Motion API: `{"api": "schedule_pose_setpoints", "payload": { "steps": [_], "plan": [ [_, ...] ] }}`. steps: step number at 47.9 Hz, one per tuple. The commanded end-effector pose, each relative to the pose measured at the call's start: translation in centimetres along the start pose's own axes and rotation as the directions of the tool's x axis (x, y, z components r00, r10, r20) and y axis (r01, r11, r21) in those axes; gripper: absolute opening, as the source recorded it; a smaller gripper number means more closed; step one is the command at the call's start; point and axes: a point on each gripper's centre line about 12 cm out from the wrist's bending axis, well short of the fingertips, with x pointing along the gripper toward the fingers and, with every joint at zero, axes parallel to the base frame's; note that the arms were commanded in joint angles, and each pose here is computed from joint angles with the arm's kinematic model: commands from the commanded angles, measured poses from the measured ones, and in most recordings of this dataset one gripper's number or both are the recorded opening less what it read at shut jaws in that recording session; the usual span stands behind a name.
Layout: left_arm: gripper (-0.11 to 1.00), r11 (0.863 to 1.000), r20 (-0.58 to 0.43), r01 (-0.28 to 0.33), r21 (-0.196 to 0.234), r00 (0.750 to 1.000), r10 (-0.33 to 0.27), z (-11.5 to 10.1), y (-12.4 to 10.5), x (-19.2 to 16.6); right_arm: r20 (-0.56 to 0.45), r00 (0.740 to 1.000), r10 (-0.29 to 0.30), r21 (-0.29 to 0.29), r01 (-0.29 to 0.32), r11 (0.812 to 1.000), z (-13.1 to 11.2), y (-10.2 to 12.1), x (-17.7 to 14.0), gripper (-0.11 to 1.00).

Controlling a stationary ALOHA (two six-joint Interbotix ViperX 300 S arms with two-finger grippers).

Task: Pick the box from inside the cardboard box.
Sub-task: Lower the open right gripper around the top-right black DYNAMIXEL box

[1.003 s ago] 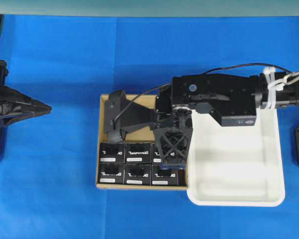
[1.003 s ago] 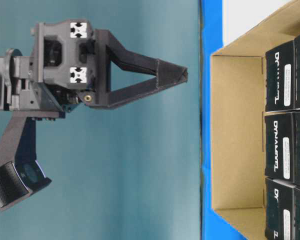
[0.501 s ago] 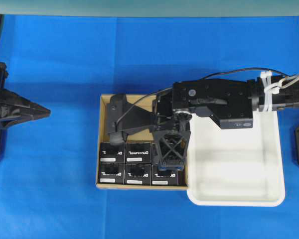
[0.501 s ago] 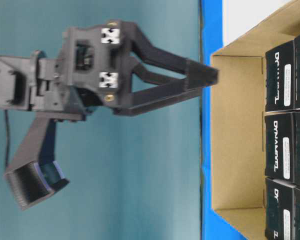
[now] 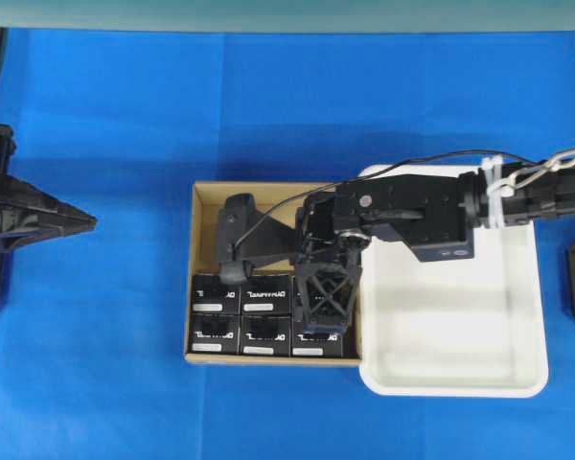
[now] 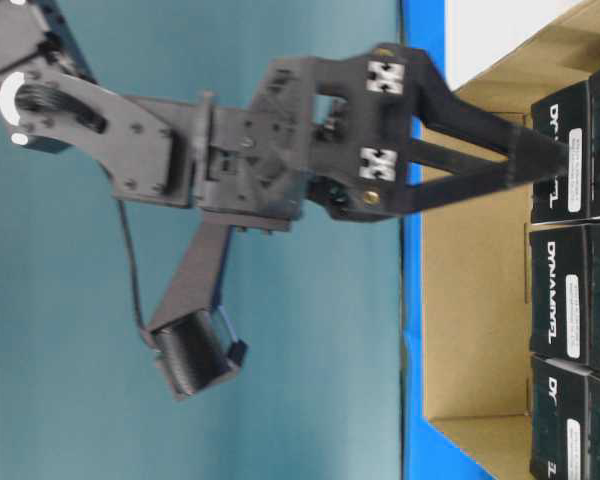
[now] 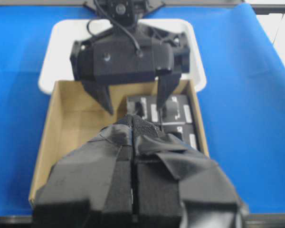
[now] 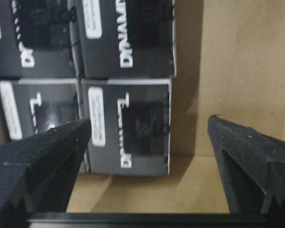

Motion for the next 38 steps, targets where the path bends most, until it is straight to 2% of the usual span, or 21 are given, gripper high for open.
{"api": "schedule_pose_setpoints", "payload": {
  "steps": [1,7,18,38],
  "plan": [
    [-0.07,1.0,0.026,-0.002,-0.007,1.0,0.002,1.1,0.0,0.0,0.017,1.0,0.002,0.004,-0.003,1.0,0.3,0.0,0.0,1.0],
    [-0.07,1.0,0.026,-0.001,-0.02,1.0,0.002,1.1,0.0,0.0,0.016,1.0,0.002,0.007,-0.002,1.0,0.3,-0.1,0.1,1.0],
    [-0.07,1.0,0.026,-0.002,-0.019,1.0,0.002,1.1,0.0,0.0,0.006,1.0,0.0,0.012,0.0,1.0,-0.1,-0.4,0.4,1.0],
    [-0.07,1.0,0.031,-0.001,-0.02,1.0,0.002,1.2,0.0,-0.1,-0.009,1.0,-0.009,0.051,0.01,0.999,-1.1,-2.3,0.6,1.0]
  ]
}}
